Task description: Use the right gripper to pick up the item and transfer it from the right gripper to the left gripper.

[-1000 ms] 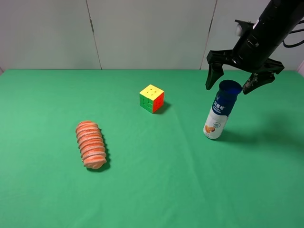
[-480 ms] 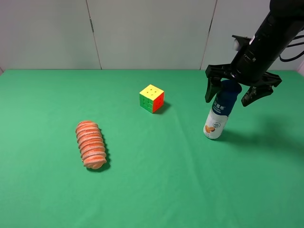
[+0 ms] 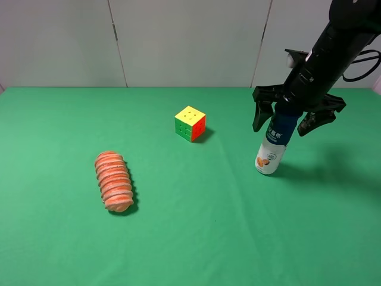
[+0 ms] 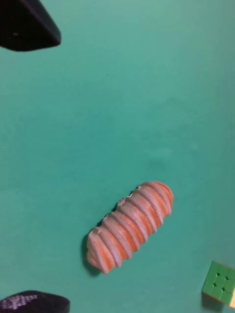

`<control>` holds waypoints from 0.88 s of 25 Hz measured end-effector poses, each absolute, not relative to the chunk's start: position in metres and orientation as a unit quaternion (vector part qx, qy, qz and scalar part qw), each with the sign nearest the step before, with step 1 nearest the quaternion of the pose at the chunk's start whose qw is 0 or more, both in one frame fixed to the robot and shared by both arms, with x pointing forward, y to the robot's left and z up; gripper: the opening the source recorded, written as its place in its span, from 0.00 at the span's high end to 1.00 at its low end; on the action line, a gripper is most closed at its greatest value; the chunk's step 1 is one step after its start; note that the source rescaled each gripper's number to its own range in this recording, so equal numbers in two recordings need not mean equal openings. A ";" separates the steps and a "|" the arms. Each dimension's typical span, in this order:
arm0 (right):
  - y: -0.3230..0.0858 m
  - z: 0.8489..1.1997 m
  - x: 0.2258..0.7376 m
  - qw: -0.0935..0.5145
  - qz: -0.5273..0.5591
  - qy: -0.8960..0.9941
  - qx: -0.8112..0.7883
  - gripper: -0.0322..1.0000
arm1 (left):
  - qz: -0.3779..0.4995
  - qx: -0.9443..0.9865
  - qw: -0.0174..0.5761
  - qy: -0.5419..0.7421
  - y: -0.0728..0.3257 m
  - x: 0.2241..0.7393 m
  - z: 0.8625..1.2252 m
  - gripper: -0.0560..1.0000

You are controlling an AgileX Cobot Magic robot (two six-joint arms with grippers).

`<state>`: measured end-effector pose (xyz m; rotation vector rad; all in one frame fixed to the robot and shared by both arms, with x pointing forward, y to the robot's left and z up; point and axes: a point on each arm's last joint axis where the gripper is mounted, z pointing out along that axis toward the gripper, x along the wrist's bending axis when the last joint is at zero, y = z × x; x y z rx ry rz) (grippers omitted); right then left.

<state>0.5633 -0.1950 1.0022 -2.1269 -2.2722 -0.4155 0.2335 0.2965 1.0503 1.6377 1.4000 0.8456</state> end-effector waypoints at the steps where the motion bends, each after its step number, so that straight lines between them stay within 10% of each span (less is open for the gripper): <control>1: -0.195 1.002 0.563 0.001 -0.132 -0.724 -0.677 0.05 | 0.335 0.648 0.402 0.554 0.297 0.233 1.050 0.00; 3: -0.195 1.002 0.563 0.000 -0.133 -0.724 -0.676 0.37 | 0.335 0.648 0.402 0.554 0.297 0.233 1.050 0.00; 5: -0.196 1.002 0.563 -0.005 -0.128 -0.728 -0.673 0.97 | 0.335 0.648 0.402 0.554 0.297 0.233 1.050 0.00; 22: -0.195 1.004 0.562 -0.004 -0.130 -0.736 -0.664 0.95 | 0.335 0.648 0.402 0.554 0.297 0.233 1.050 0.00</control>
